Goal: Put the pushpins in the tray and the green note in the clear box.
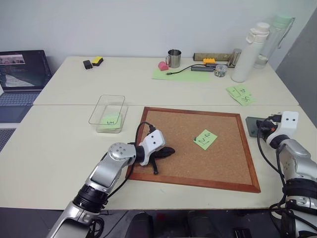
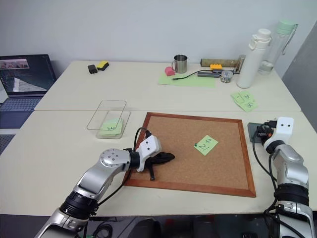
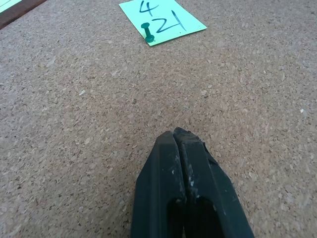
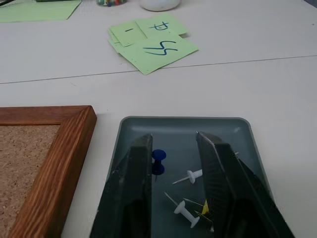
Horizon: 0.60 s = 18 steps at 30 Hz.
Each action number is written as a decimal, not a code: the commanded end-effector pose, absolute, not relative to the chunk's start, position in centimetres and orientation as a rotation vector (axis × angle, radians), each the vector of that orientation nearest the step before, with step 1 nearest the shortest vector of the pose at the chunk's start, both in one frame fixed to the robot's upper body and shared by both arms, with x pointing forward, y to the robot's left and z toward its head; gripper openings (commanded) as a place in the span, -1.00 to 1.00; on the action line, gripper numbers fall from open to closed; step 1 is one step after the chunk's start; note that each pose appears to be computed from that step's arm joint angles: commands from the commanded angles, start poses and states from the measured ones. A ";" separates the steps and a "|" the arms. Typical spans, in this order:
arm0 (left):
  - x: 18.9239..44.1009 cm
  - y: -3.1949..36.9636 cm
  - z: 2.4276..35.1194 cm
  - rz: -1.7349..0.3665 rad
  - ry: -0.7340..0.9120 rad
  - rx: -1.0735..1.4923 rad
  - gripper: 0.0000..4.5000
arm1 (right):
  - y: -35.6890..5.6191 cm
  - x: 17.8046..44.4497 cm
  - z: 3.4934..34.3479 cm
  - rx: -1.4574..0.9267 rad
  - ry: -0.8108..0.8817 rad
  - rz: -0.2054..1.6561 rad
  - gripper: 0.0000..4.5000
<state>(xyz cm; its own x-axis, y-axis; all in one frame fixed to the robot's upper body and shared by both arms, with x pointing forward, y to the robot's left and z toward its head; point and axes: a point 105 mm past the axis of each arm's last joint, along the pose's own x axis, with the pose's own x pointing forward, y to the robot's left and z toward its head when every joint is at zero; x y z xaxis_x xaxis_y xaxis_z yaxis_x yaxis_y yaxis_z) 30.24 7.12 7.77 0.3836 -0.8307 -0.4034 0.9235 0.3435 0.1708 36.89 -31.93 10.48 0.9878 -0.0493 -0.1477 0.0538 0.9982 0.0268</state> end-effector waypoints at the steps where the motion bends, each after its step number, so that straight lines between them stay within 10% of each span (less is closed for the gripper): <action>1: 30.1 8.0 6.6 -1.132 0.324 0.406 -1.00 | -32.3 36.8 12.9 0.013 0.064 -0.035 -0.40; 9: 30.1 7.8 6.6 -1.145 0.321 0.410 -1.00 | -31.2 36.3 13.8 -0.020 0.026 0.024 -0.40; 18: 30.0 7.9 6.6 -1.145 0.321 0.412 -1.00 | -16.7 31.6 13.1 -0.070 0.040 0.628 -0.40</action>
<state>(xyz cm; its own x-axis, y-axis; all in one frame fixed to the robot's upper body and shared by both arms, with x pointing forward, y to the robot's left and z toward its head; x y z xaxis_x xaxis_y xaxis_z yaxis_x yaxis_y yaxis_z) 30.27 7.14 7.79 0.3816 -0.8307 -0.4053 0.9243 0.3409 0.1715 32.68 -19.11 11.95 0.8601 0.5036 -0.0819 -0.5071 0.8614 -0.0292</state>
